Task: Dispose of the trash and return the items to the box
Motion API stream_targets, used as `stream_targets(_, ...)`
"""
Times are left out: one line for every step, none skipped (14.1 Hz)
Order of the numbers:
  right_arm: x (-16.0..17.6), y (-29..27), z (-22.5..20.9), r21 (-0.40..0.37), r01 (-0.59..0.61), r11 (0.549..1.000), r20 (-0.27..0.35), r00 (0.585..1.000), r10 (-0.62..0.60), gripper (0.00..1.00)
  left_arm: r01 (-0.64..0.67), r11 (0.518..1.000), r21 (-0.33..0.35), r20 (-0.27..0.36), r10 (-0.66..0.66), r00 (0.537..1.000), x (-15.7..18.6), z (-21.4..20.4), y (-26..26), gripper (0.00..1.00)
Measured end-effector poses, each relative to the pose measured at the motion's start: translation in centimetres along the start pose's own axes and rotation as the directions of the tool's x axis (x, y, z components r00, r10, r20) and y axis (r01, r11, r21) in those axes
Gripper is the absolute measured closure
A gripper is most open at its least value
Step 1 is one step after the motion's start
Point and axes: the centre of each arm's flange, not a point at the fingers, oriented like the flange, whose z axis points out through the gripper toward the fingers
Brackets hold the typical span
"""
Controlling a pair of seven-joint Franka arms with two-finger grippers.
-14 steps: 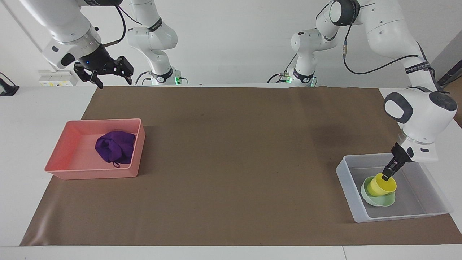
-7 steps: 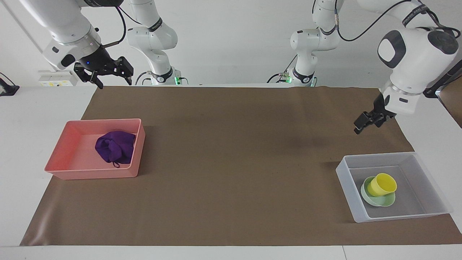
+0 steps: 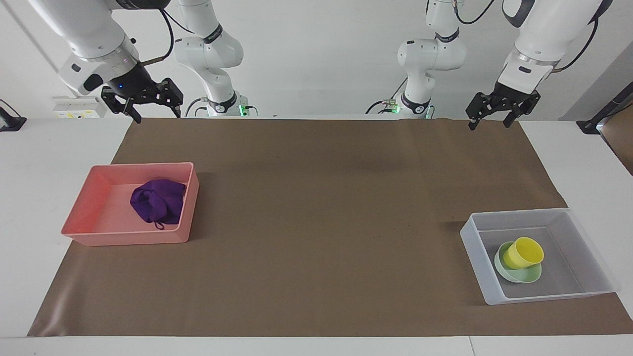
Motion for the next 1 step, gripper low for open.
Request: stream_targets(0.01, 0.01, 0.09, 0.000, 0.003, 1.000, 0.002, 1.000, -0.003, 0.00, 0.006, 1.000, -0.003, -0.001, -0.006, 1.000, 0.18, -0.32, -0.38, 0.00)
